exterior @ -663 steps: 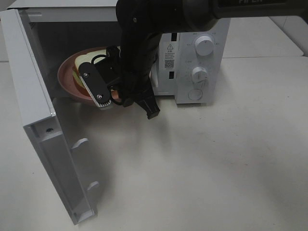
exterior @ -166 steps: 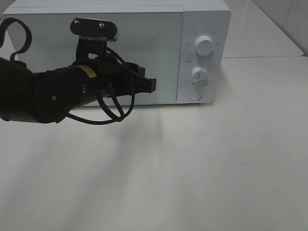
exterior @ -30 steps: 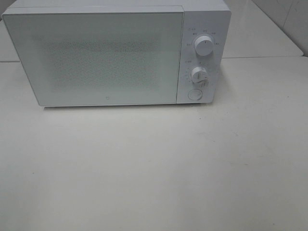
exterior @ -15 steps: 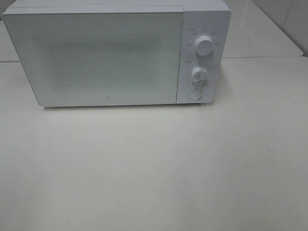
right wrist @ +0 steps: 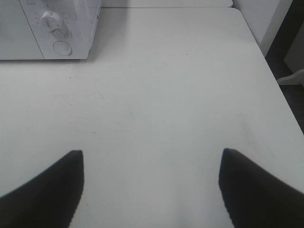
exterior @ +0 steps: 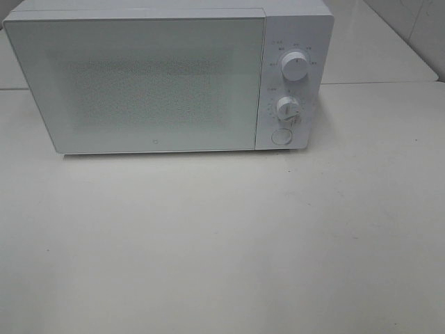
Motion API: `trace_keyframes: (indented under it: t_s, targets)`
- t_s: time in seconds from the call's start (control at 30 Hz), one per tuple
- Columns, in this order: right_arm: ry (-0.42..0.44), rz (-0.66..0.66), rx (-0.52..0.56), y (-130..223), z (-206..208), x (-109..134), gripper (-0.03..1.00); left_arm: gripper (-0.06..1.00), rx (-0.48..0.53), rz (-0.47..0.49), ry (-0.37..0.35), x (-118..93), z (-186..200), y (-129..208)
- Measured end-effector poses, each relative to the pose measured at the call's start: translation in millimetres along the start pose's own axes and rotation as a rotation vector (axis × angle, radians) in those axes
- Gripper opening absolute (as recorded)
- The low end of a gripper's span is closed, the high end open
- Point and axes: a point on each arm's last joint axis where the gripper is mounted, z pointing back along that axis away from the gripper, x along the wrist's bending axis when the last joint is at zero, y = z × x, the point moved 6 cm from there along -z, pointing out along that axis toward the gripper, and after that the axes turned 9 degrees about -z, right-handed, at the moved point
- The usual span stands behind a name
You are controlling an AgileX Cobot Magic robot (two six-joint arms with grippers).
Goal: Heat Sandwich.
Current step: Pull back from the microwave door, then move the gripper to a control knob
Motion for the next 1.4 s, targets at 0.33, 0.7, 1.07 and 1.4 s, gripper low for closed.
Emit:
trace_keyframes:
  t_s: [0.33, 0.7, 1.07, 1.4]
  targets:
    - [-0.008, 0.000, -0.036, -10, 4, 2, 0.76, 0.97, 0.000, 0.000, 0.000, 0, 0, 0]
    - [-0.004, 0.013, 0.019, -37, -26, 10, 0.76, 0.97, 0.000, 0.000, 0.000, 0, 0, 0]
    - [-0.013, 0.023, 0.018, -60, -58, 17, 0.76, 0.97, 0.000, 0.000, 0.000, 0, 0, 0]
    - [-0.023, 0.032, 0.025, -78, -95, 25, 0.76, 0.97, 0.000, 0.000, 0.000, 0, 0, 0]
